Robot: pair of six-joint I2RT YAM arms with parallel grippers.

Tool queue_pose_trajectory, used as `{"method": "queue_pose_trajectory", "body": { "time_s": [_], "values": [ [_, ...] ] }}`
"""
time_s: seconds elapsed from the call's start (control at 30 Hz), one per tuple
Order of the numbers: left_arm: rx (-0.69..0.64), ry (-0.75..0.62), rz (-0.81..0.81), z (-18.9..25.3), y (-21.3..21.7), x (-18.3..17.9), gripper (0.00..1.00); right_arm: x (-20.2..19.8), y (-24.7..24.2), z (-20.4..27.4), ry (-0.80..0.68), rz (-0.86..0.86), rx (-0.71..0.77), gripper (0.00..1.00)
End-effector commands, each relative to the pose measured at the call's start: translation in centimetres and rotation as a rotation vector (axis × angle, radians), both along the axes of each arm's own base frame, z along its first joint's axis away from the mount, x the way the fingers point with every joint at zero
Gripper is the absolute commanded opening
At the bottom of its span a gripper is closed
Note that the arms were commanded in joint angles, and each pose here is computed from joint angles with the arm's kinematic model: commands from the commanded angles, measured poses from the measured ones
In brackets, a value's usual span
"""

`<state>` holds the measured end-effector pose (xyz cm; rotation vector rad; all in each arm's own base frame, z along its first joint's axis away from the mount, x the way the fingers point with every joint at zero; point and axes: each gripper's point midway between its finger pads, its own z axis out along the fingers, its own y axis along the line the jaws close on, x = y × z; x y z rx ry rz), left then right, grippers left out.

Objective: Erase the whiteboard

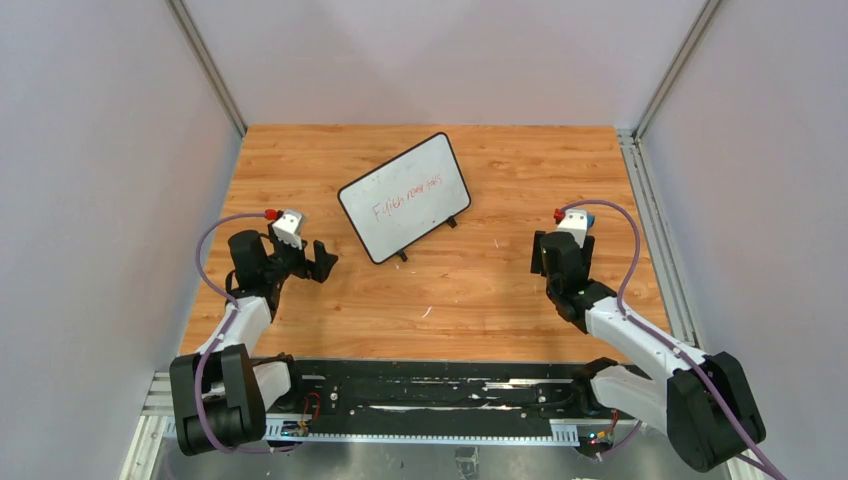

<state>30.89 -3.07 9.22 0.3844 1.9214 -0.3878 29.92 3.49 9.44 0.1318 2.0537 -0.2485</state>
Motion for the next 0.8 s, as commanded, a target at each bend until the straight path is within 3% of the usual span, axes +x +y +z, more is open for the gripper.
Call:
{"method": "queue_pose_trajectory", "body": {
  "time_s": [0.0,0.27,0.43,0.6,0.77],
  "values": [
    [0.013,-0.047,0.003,1.3,0.3,0.9,0.98,0.5,0.0,1.3,-0.031,-0.017,-0.026,0.70],
    [0.003,-0.045,-0.002,1.4,0.2,0.8,0.98,0.7,-0.8,2.4,-0.040,-0.096,-0.031,0.72],
    [0.004,-0.047,-0.009,1.5,0.0,0.7,1.00,2.0,-1.6,4.7,-0.018,-0.188,-0.097,0.64],
    [0.017,-0.070,-0.013,1.8,0.0,0.2,0.98,3.4,-2.7,6.4,0.127,-0.293,-0.177,0.55],
    [0.021,-0.080,-0.009,2.0,0.0,0.1,0.98,5.5,-3.4,6.3,0.258,-0.347,-0.058,0.52]
  ]
}}
